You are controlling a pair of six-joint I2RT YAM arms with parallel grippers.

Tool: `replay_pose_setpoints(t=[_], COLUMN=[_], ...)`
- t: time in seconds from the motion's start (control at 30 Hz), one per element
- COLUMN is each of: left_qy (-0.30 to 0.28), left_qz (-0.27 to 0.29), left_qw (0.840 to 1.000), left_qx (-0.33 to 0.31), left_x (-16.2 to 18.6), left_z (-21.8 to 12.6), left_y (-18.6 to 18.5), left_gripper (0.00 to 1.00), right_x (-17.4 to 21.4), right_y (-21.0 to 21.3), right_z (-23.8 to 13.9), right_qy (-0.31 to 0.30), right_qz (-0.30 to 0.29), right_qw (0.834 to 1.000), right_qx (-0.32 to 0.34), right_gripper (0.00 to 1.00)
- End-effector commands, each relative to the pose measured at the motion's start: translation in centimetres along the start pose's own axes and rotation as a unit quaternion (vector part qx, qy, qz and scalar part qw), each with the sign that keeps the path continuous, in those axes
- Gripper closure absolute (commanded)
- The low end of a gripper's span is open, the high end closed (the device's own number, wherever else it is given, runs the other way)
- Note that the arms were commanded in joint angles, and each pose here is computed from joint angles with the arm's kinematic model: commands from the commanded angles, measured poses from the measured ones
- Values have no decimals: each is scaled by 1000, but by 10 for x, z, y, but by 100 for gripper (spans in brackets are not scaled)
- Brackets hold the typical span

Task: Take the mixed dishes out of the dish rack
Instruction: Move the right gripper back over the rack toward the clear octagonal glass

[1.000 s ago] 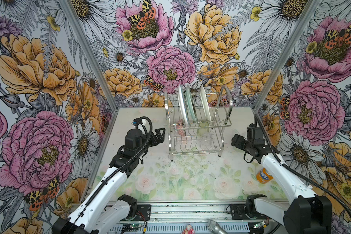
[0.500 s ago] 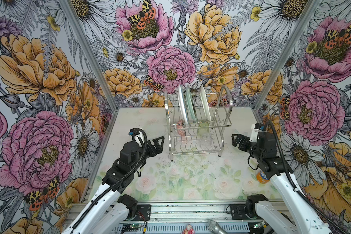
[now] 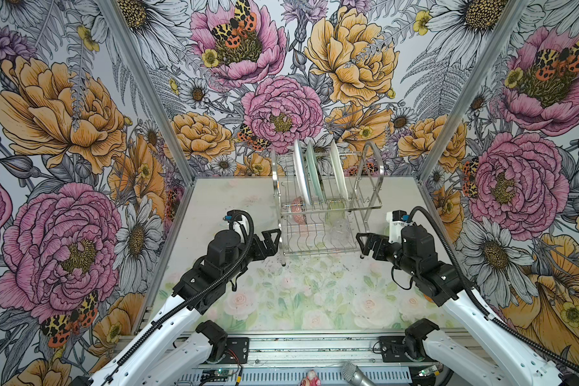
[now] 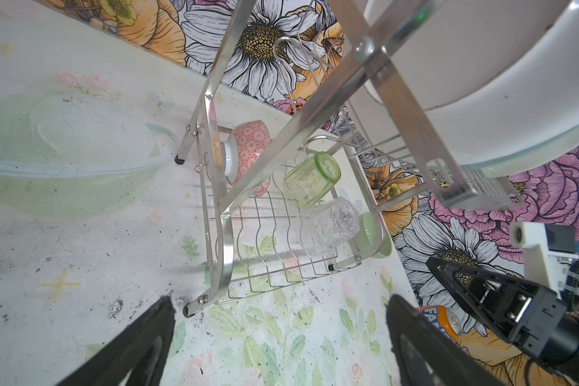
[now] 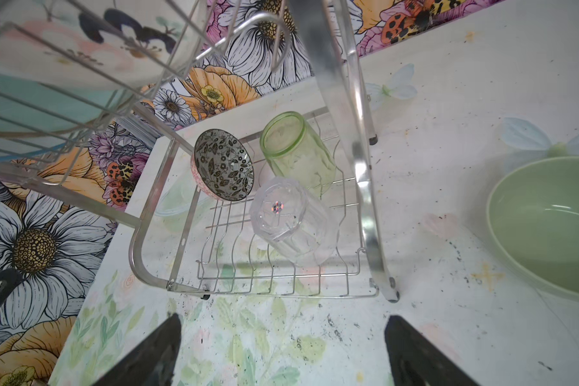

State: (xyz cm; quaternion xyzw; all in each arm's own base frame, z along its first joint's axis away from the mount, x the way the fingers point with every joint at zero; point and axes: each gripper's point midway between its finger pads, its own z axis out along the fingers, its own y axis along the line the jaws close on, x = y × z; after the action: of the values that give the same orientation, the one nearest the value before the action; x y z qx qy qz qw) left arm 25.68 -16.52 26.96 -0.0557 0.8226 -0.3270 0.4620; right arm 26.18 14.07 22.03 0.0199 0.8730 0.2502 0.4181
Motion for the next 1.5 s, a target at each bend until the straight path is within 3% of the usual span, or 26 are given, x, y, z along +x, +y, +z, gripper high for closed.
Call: replay_pose_setpoints(t=[0.0, 0.2, 0.6, 1.03, 1.47], left_qy=[-7, -1, -18, -19, -21], left_qz=[10, 9, 5, -9, -14], left_qw=[1000, 1000, 999, 1000, 1000], left_qx=[3, 12, 31, 16, 12], left_x=[-8, 0, 2, 13, 18], left_z=[-1, 1, 8, 15, 16], left_y=[-9, -11, -17, -3, 4], left_gripper=[1, 1, 1, 1, 1], right_x=[-2, 15, 9, 3, 2], right_y=[12, 20, 15, 21, 6], right_z=[7, 32, 75, 100, 124], right_qy=[-4, 19, -31, -22, -21], right_qz=[-18, -42, -67, -96, -128], right_qw=[1000, 999, 996, 994, 988], right_qx=[-1, 9, 42, 43, 87], right_gripper=[4, 5, 1, 1, 3])
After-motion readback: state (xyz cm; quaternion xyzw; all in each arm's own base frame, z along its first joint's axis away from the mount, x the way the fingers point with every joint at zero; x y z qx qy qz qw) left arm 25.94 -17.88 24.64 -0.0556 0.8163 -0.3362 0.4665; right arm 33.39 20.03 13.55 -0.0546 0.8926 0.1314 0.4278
